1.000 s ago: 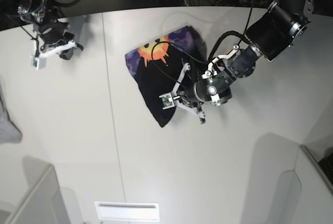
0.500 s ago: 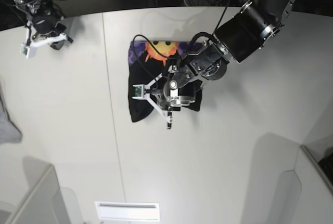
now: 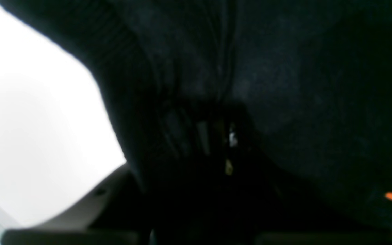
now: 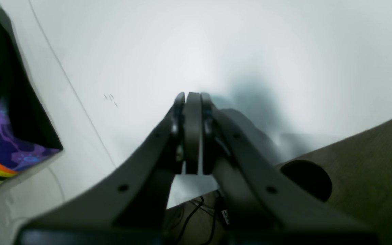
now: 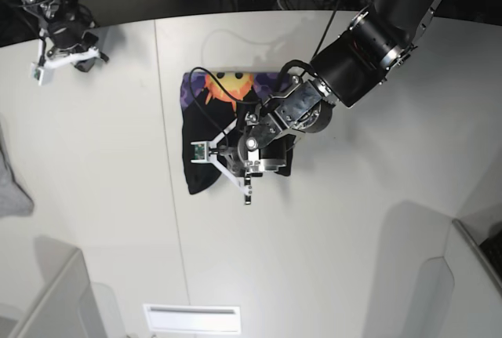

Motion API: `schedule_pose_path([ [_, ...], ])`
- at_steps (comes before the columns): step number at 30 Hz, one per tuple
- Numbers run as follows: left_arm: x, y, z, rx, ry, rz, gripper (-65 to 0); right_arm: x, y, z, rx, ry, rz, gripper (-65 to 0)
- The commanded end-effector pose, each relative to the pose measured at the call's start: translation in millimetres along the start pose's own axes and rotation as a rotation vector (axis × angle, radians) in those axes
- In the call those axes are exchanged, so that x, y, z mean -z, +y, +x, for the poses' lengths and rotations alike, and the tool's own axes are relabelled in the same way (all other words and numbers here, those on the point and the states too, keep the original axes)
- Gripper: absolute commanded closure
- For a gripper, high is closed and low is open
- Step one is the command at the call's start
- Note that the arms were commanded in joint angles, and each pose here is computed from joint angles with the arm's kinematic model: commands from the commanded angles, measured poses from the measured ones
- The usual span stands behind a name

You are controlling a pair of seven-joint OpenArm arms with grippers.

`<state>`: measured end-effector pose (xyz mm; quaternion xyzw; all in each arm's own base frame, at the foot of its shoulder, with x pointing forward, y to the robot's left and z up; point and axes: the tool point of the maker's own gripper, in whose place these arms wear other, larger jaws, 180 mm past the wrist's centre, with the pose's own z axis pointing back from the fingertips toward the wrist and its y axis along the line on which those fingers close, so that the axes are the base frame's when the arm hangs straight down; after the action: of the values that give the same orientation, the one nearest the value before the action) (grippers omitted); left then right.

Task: Fold the T-shirt properly
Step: 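Press and smooth the folded shirt flat with the left gripper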

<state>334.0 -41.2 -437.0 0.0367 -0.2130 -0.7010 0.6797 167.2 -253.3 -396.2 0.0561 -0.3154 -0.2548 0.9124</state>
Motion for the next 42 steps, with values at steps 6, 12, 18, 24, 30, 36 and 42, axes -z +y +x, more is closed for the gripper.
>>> schedule_pose_path([
  [6,10.3,-31.5,-16.8,0.011,0.049,-0.096,0.0,-2.7,1.0,9.1,-0.017,-0.032,0.006,0.0],
  [12,7.6,-20.7,-12.5,0.019,0.044,-0.076,0.0,-2.7,1.2,8.3,-0.018,-0.03,0.006,0.0],
  [18,2.0,-0.1,-10.5,0.031,0.045,-0.038,-26.3,-2.6,1.6,8.1,-0.021,-0.028,0.008,0.0],
  [24,-5.0,21.9,-7.1,0.041,0.043,0.003,-46.9,-2.1,2.7,8.9,-0.021,-0.03,0.01,0.0],
  [30,-18.0,55.8,4.0,0.053,0.028,0.067,-50.7,-1.8,3.3,10.0,-0.021,-0.032,0.012,0.0],
  [36,-28.2,77.6,9.2,0.07,0.024,0.112,-51.2,-1.7,3.7,10.5,-0.021,-0.034,0.013,0.0],
  [42,-45.3,89.6,29.2,0.094,-0.032,0.164,-51.3,-1.9,2.7,11.9,-0.027,-0.035,0.011,0.0],
])
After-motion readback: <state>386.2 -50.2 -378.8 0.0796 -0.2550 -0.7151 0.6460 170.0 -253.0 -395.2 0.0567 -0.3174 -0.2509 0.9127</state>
